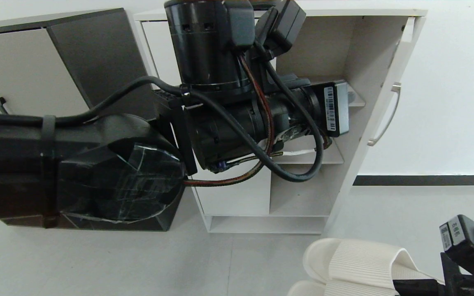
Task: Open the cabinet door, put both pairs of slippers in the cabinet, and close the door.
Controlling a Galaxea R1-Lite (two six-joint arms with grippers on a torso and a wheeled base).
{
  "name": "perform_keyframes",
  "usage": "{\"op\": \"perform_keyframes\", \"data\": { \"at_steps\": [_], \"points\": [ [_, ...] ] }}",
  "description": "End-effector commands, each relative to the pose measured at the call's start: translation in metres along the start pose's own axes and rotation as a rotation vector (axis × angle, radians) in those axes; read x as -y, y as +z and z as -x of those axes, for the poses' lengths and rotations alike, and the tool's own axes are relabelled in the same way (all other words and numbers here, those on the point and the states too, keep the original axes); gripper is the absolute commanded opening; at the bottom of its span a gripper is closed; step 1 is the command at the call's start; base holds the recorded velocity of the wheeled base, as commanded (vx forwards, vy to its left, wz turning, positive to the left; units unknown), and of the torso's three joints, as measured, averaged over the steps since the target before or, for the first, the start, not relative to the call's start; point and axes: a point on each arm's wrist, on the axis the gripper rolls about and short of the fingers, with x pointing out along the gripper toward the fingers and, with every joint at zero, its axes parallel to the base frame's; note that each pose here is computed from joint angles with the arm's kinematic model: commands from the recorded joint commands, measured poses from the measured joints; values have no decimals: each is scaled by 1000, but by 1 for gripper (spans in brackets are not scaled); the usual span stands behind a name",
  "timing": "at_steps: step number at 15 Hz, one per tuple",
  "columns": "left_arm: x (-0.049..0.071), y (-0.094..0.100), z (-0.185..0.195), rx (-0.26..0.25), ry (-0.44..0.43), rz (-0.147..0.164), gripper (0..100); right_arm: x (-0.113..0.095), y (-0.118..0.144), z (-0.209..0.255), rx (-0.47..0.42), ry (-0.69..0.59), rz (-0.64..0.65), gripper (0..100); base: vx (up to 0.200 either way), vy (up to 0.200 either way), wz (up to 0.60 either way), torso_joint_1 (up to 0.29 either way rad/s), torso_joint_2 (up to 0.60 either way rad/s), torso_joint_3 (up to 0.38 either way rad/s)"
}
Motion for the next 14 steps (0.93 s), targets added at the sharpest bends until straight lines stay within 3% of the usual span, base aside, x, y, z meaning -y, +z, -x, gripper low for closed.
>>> {"op": "perform_keyframes", "data": {
  "at_steps": [1, 2, 3, 5, 6, 8, 9, 10, 11, 12, 14],
  "points": [
    [-2, -6, 1, 7, 11, 0, 0, 1, 6, -2, 12, -3, -8, 0, 0, 0, 0, 0, 0, 0],
    [-16, 2, 16, 51, 122, -9, 0, 4, 16, -7, 26, -18, -53, 0, 0, 0, 0, 0, 0, 0],
    [-19, 7, 25, 66, 175, -11, 0, 5, 22, -8, 37, -27, -93, 0, 0, 0, 0, 0, 0, 0],
    [-34, 28, 87, 130, 359, -27, 0, 13, 36, -38, 6, -215, -213, 0, 0, 0, 0, 0, 0, 0],
    [-31, 31, 119, 122, 413, -37, 0, 13, 40, -54, 17, -282, -249, 0, 0, 0, 0, 0, 0, 0],
    [-22, 26, 184, 34, 688, -32, 0, 14, 53, -87, 90, -394, -319, 0, 0, 0, 0, 0, 0, 0],
    [-14, 21, 215, 13, 750, -10, 0, 18, 54, -104, 81, -478, -318, 0, 0, 0, 0, 0, 0, 0],
    [-5, 15, 244, 34, 769, 18, 0, 22, 59, -118, 92, -535, -321, 0, 0, 0, 0, 0, 0, 0],
    [-2, 5, 266, 43, 815, 23, 0, 24, 61, -135, 96, -571, -322, 0, 0, 0, 0, 0, 0, 0],
    [-3, -8, 285, 40, 890, 18, 0, 29, 66, -146, 128, -623, -327, 0, 0, 0, 0, 0, 0, 0],
    [7, -46, 331, 53, 1036, -40, 0, 42, 67, -161, 199, -740, -336, 0, 0, 0, 0, 0, 0, 0]
  ]
}}
